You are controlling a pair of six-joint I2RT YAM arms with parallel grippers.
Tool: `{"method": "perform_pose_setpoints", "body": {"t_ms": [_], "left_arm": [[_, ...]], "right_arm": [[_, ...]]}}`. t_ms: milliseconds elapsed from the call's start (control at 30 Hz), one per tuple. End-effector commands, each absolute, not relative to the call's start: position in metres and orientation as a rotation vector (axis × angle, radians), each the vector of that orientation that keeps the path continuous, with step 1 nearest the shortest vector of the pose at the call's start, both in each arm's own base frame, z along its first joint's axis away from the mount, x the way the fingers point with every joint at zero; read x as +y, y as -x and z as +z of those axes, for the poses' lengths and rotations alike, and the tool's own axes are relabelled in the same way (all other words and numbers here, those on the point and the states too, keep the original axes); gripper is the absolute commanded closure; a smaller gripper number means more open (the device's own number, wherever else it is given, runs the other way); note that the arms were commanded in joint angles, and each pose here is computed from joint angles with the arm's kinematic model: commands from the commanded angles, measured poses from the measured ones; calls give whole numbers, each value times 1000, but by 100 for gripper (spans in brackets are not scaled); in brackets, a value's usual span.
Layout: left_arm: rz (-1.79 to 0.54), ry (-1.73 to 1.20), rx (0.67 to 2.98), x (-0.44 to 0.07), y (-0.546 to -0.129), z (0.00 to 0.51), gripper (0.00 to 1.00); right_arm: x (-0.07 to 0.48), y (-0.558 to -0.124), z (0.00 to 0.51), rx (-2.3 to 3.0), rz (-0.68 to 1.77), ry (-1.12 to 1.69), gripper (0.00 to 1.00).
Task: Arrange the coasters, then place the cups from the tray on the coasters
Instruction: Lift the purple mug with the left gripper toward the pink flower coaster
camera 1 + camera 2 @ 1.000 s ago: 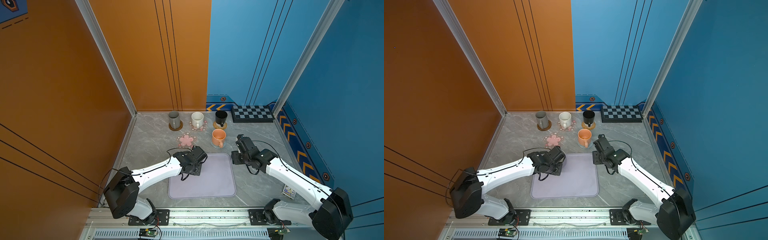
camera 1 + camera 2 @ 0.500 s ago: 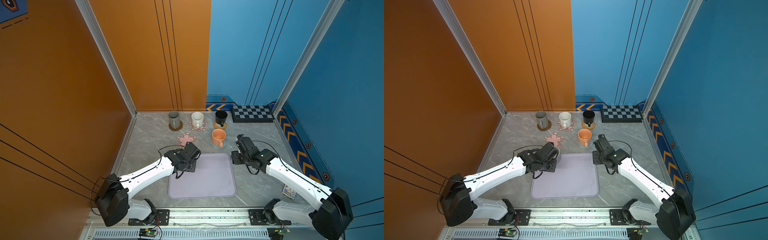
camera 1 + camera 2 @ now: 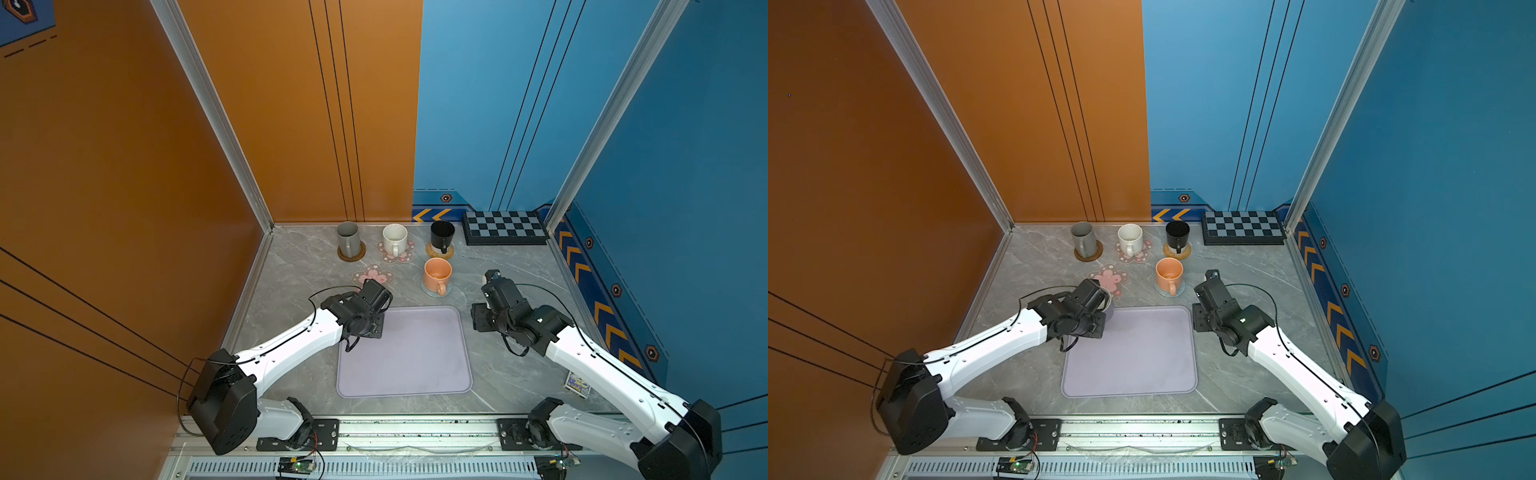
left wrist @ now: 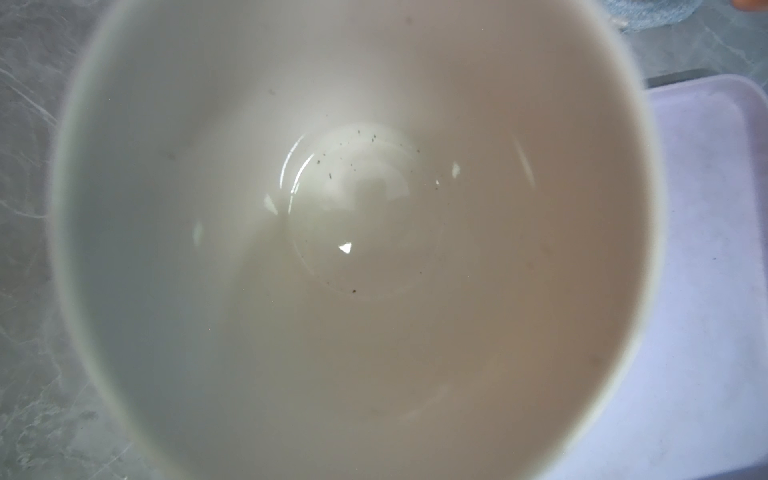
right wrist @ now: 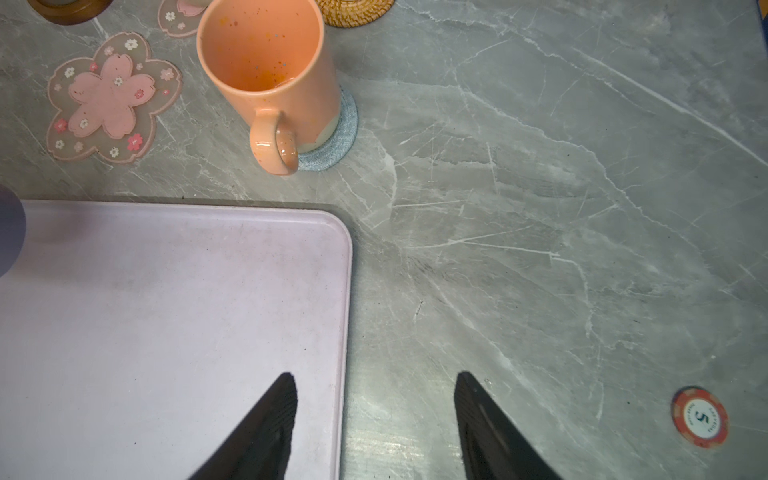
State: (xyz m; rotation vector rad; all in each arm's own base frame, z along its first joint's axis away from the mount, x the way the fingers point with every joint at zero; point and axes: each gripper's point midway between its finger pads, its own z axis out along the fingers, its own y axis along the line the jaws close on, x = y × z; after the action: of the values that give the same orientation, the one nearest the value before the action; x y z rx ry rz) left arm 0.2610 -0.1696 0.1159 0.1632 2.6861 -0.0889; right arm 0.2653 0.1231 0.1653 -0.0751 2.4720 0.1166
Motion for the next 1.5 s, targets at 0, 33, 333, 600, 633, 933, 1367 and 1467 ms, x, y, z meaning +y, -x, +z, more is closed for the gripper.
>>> {"method": "perform_pose_setpoints", "body": {"t_ms": [0, 33, 333, 600, 633, 933, 1367, 1467], "left_arm": [[-67, -148, 2610, -167, -279, 135, 100], [-82, -134, 2586, -171, -285, 145, 100], [-40, -108, 2576, -168, -301, 147, 100], [-23, -95, 2572, -165, -314, 150, 100], [-20, -94, 2573, -165, -315, 150, 100], [-6, -67, 2573, -158, -333, 152, 100], [7, -58, 2573, -157, -358, 152, 100], [10, -50, 2572, -158, -365, 151, 100]], "right_arm": [[110, -256, 160, 2495, 56, 44, 37], [110, -257, 161, 2492, 58, 43, 37], [112, -259, 161, 2497, 55, 44, 37], [109, -258, 161, 2496, 43, 43, 36], [108, -258, 161, 2496, 40, 43, 36], [107, -259, 160, 2498, 30, 38, 37], [103, -263, 158, 2510, 12, 24, 36], [104, -264, 159, 2509, 14, 29, 36]]}}
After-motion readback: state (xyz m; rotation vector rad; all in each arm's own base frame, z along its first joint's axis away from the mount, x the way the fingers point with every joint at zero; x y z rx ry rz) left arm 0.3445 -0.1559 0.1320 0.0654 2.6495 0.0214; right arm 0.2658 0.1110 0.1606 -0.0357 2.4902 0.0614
